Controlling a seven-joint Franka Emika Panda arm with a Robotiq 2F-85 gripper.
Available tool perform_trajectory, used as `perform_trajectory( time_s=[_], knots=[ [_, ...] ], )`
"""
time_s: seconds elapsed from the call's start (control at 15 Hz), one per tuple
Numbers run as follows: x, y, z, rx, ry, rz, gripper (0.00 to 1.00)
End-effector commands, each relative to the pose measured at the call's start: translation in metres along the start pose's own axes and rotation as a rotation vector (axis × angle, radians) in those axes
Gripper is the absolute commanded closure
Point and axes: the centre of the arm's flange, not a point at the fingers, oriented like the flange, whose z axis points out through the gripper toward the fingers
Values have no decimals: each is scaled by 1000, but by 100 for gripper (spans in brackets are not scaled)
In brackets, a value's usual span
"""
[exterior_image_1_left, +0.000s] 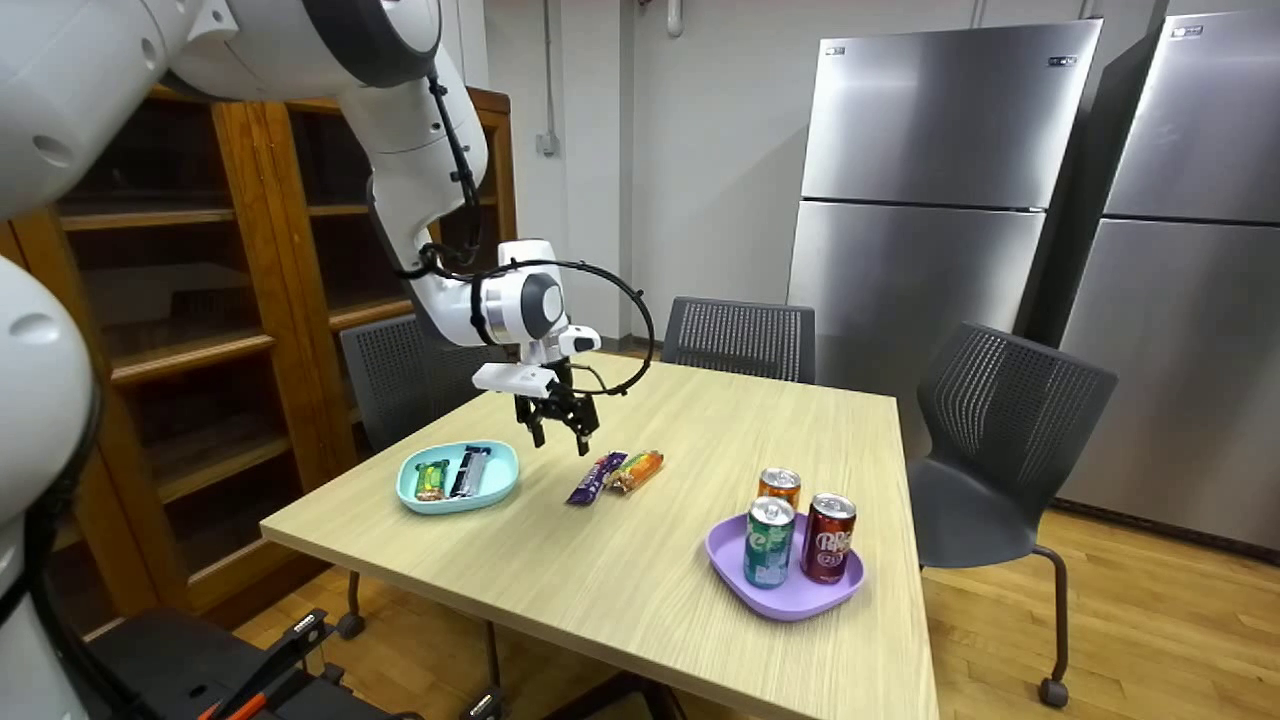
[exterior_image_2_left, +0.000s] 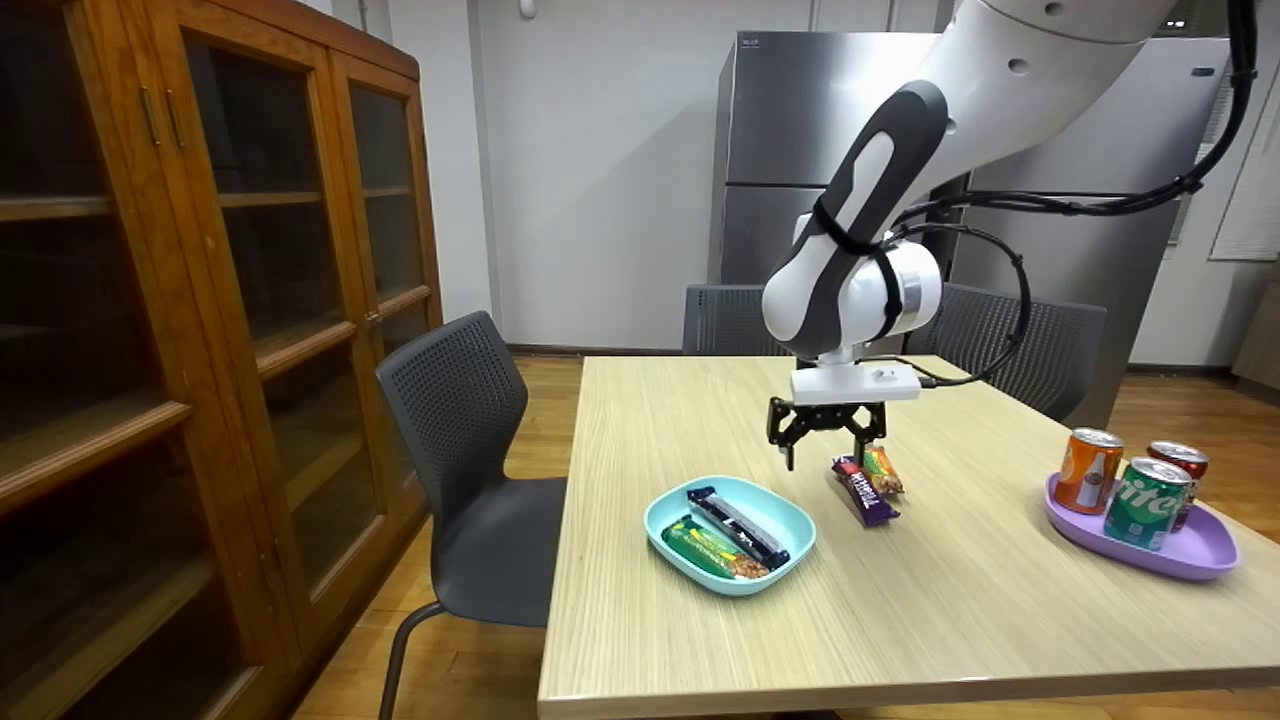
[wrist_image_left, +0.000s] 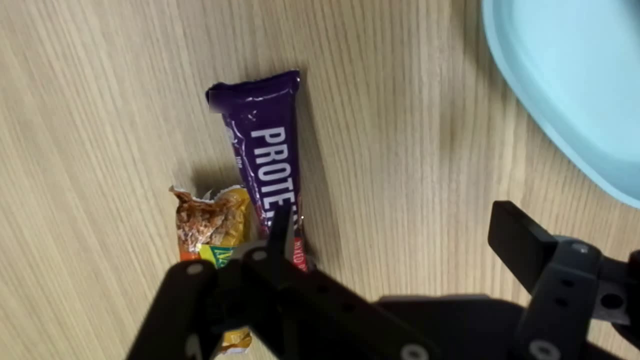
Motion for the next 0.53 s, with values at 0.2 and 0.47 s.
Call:
perform_trajectory(
  time_s=[0.2, 0.47],
  knots=[
    [26, 18, 14, 5, 4, 87, 0],
    [35, 26, 23, 9, -3, 106, 0]
  ],
)
